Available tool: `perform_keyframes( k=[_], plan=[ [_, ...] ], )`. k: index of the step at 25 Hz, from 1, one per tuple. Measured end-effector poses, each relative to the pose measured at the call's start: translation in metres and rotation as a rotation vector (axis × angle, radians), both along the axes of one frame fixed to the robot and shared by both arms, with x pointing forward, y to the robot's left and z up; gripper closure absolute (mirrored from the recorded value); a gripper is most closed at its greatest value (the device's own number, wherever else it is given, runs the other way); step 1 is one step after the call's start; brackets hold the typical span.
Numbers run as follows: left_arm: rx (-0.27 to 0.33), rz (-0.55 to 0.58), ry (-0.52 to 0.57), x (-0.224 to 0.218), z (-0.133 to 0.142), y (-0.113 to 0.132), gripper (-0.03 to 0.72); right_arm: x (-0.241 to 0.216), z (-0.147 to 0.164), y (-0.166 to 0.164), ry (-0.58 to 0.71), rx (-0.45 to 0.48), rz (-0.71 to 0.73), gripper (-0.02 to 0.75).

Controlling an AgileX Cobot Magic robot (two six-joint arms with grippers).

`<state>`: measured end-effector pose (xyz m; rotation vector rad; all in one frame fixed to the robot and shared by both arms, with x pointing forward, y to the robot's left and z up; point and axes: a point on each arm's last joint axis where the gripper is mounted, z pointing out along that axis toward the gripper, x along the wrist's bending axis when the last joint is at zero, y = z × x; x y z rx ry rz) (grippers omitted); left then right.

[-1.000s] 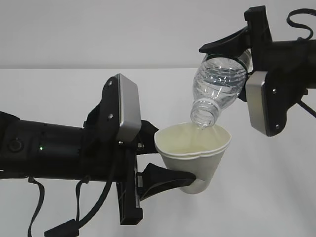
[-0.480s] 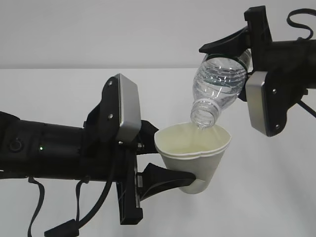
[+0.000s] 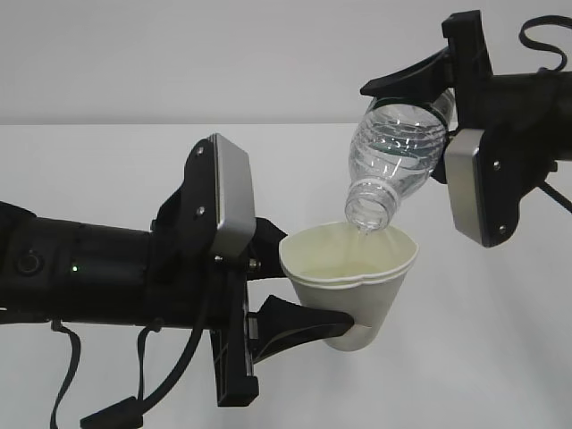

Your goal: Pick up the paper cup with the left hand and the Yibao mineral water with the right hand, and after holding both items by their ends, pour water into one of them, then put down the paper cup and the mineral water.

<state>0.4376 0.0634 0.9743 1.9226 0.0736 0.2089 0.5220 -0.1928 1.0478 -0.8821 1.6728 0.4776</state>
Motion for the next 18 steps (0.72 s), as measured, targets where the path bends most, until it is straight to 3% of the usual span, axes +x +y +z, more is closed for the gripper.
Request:
perform_keyframes(
  k=[18],
  plan=[
    [0.000,0.000,0.000,0.0000,0.0000,0.0000,0.325,0.0006,0.0010,-0.0001,-0.008,0.007,-0.006,0.285]
  ],
)
